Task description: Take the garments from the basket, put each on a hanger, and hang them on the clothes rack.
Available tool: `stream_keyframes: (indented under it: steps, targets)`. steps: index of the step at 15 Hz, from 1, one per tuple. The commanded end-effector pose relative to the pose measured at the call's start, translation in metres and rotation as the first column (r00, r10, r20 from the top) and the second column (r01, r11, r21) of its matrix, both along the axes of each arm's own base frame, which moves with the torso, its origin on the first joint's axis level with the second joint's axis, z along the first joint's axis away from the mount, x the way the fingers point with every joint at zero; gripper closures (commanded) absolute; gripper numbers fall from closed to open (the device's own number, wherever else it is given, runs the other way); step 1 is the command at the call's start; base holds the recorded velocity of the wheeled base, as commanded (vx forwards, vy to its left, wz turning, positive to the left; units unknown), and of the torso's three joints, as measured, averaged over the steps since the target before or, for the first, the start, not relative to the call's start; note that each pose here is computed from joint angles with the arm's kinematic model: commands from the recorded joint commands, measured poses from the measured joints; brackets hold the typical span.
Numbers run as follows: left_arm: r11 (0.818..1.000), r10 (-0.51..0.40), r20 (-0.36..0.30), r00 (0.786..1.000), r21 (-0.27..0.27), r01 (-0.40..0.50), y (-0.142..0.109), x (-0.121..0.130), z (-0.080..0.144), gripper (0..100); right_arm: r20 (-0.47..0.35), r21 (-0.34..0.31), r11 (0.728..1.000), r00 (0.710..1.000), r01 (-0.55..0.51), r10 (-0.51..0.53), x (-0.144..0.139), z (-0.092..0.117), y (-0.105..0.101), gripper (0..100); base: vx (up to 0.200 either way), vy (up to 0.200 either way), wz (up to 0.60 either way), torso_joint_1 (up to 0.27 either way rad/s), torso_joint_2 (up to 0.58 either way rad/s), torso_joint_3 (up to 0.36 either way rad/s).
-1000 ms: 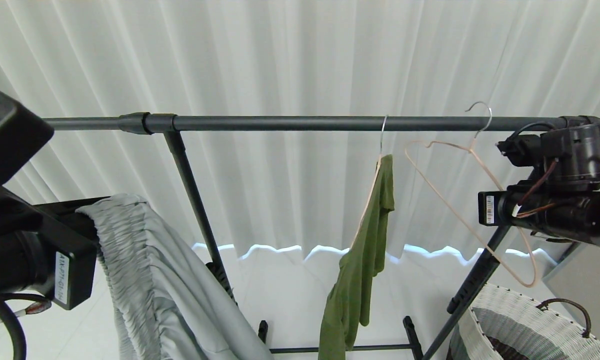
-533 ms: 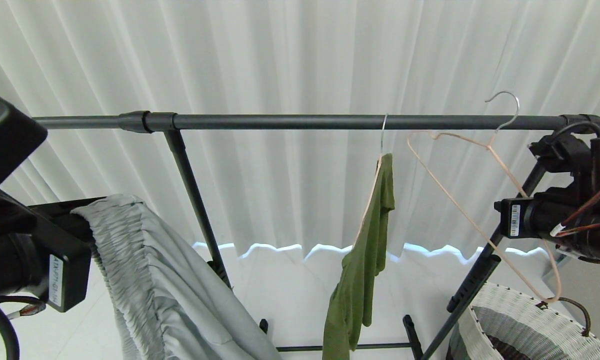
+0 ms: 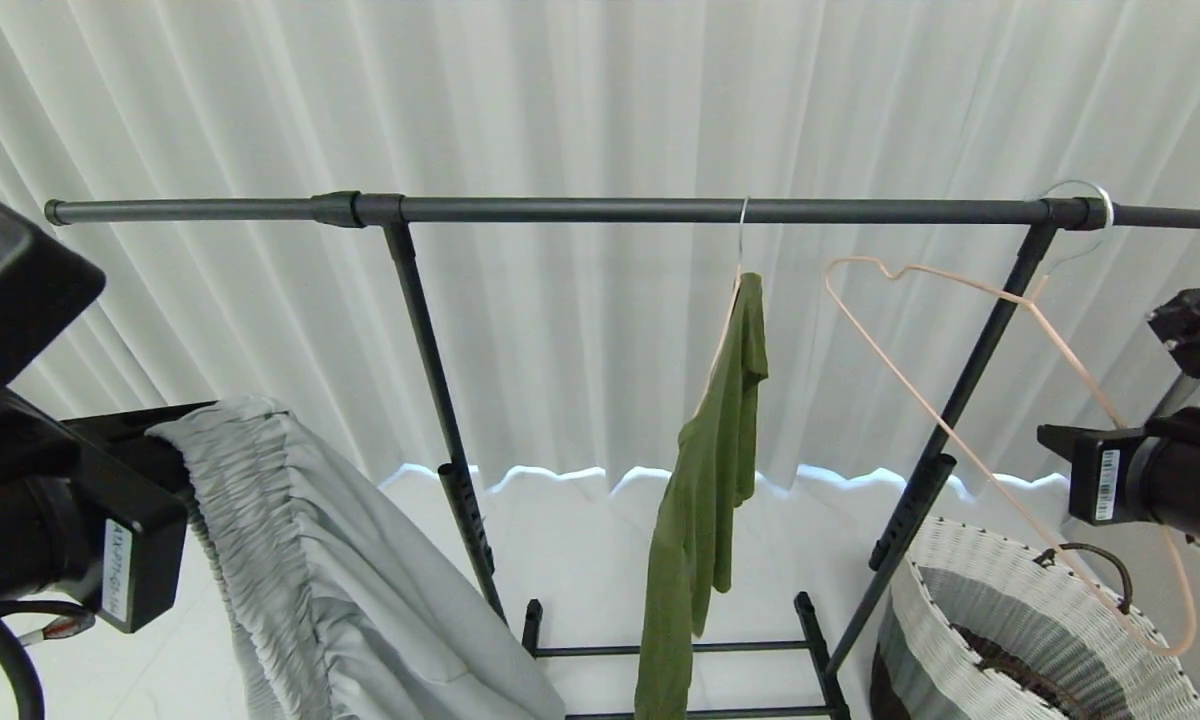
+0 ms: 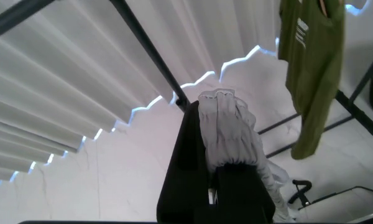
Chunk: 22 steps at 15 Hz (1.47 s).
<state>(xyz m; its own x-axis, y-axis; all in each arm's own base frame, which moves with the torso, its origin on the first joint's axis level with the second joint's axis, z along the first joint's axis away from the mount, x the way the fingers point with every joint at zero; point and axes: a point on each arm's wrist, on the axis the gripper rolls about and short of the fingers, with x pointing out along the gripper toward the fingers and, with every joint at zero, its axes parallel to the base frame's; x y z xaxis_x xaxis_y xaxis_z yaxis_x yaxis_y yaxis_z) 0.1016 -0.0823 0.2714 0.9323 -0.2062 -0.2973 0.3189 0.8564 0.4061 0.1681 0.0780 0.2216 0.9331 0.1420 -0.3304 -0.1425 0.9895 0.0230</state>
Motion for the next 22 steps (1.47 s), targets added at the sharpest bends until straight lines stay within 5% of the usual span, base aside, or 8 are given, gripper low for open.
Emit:
stream_keyframes:
  steps: [1,5,7,12,14,18,22]
  targets:
    - [1.0,0.0,-0.007,1.0,0.006,0.0,-0.001,0.001,-0.001,100,0.014,0.006,1.0,1.0,-0.023,0.023,-0.014,-0.001,-0.003,100,-0.2,0.0,0.0,0.002,0.0,0.007]
    - [0.999,-0.005,-0.024,1.0,0.042,0.006,-0.001,0.001,-0.009,100,0.011,0.012,0.991,0.991,-0.136,0.135,-0.027,-0.004,0.01,100,-0.1,0.0,0.0,0.001,0.0,0.002]
    - [0.997,-0.012,-0.025,1.0,0.07,0.014,-0.002,0.002,-0.011,100,0.003,0.027,0.965,0.965,-0.26,0.26,-0.035,-0.004,0.021,100,0.0,0.0,0.0,0.0,0.0,0.0]
    - [0.987,0.091,-0.044,0.995,0.136,-0.085,-0.028,0.032,-0.013,100,-0.052,0.057,0.847,0.846,-0.528,0.531,-0.068,-0.016,0.057,100,0.0,0.0,0.0,0.0,0.0,0.0]
    - [0.984,0.167,-0.055,0.984,0.079,-0.162,-0.049,0.056,-0.009,100,-0.063,0.097,0.795,0.794,-0.598,0.605,-0.083,-0.017,0.066,100,0.0,0.0,0.0,0.0,0.0,0.0]
    - [0.929,0.365,-0.033,0.93,0.08,-0.362,-0.065,0.107,-0.007,100,-0.056,0.119,0.71,0.71,-0.694,0.702,-0.104,-0.015,0.073,100,0.0,0.0,0.0,0.0,0.0,0.0]
    - [0.928,0.369,-0.029,0.929,0.072,-0.367,-0.069,0.114,-0.004,100,-0.059,0.122,0.663,0.661,-0.739,0.748,-0.114,-0.016,0.078,100,0.0,0.0,0.0,0.0,0.0,0.0]
